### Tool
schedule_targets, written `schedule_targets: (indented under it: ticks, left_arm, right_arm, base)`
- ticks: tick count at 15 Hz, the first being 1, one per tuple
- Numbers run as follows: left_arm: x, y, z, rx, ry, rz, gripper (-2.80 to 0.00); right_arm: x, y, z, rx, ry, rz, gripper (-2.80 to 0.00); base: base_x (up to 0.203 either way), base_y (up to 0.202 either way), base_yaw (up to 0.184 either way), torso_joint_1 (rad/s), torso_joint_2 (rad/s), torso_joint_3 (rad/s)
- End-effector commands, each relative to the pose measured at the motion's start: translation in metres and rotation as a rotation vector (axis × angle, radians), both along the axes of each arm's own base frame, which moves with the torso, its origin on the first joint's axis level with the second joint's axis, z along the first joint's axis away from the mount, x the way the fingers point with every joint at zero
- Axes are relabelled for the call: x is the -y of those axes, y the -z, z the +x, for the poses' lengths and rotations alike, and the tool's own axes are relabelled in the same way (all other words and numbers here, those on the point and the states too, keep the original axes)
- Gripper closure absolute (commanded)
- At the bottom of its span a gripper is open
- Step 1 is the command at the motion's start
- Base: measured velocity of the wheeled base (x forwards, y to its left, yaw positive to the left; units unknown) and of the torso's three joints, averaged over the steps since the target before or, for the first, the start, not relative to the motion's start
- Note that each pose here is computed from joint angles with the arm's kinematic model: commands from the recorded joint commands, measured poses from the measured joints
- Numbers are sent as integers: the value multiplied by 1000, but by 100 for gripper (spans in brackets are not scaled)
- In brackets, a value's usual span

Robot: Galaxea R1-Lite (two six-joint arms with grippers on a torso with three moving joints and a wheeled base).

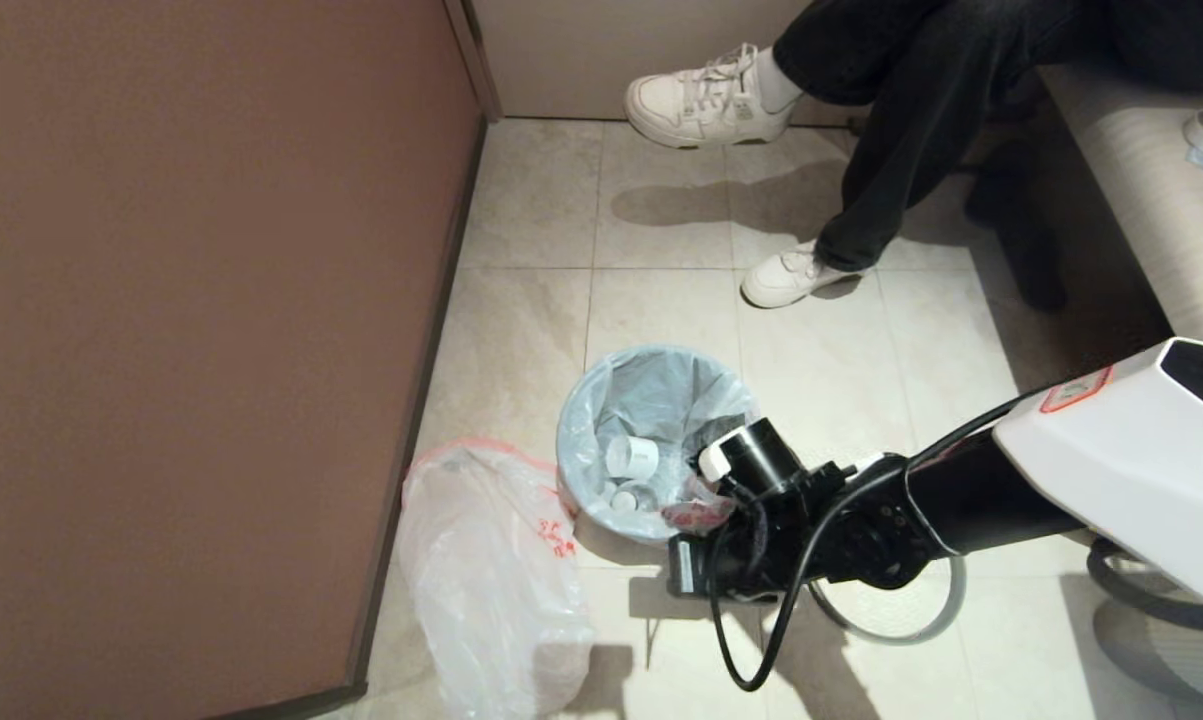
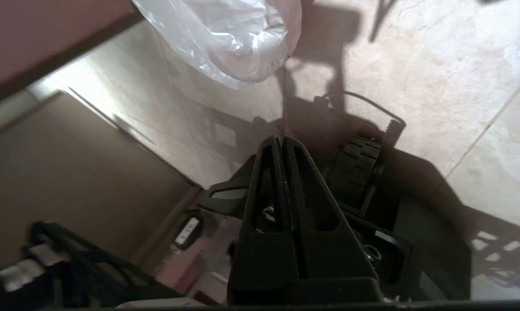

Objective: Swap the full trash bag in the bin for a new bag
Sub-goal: Place the trash bag on the floor

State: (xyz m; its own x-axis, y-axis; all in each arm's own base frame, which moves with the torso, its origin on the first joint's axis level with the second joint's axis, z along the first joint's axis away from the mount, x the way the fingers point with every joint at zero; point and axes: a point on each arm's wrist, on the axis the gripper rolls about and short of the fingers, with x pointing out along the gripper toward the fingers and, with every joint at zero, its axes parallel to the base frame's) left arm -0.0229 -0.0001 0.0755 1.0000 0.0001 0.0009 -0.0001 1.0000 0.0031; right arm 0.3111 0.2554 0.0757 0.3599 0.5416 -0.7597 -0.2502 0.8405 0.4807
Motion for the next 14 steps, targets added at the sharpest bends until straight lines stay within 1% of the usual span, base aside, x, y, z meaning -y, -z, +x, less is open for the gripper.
schedule_targets:
  ticks: [1,2,3,4,5,7,9,11,13,14]
  left_arm:
    - [0,0,0,-1,0,0,0]
    - [0,0,0,-1,-1,0,0]
    - [0,0,0,-1,0,0,0]
    - [0,0,0,-1,0,0,0]
    - [0,0,0,-1,0,0,0]
    - [0,0,0,-1,-1,0,0]
    - [0,0,0,-1,-1,0,0]
    - [0,0,0,-1,0,0,0]
    - [0,0,0,-1,0,0,0]
    - [0,0,0,-1,0,0,0]
  right_arm:
    - [-14,24,-1,3,-32,-70,0]
    - [-18,32,5,26,-33,-97,0]
    - [-13,30,15,53,-6,-97,0]
    - [-8,26,23,97,21,-75,0]
    - [-3,20,34,161,50,-49,0]
    - [13,8,56,274,110,-42,0]
    - [34,-6,78,332,183,-37,0]
    - [54,-15,92,362,229,-42,0]
    - [87,-28,114,406,308,-43,0]
    - [99,-32,120,412,335,-44,0]
  base:
    - [0,0,0,0,0,0]
    - [0,0,0,0,0,0]
    - [0,0,0,0,0,0]
    - [0,0,0,0,0,0]
    - [0,0,0,0,0,0]
    - [0,0,0,0,0,0]
    - [0,0,0,0,0,0]
    - [0,0,0,0,0,0]
    - [0,0,0,0,0,0]
    - [0,0,0,0,0,0]
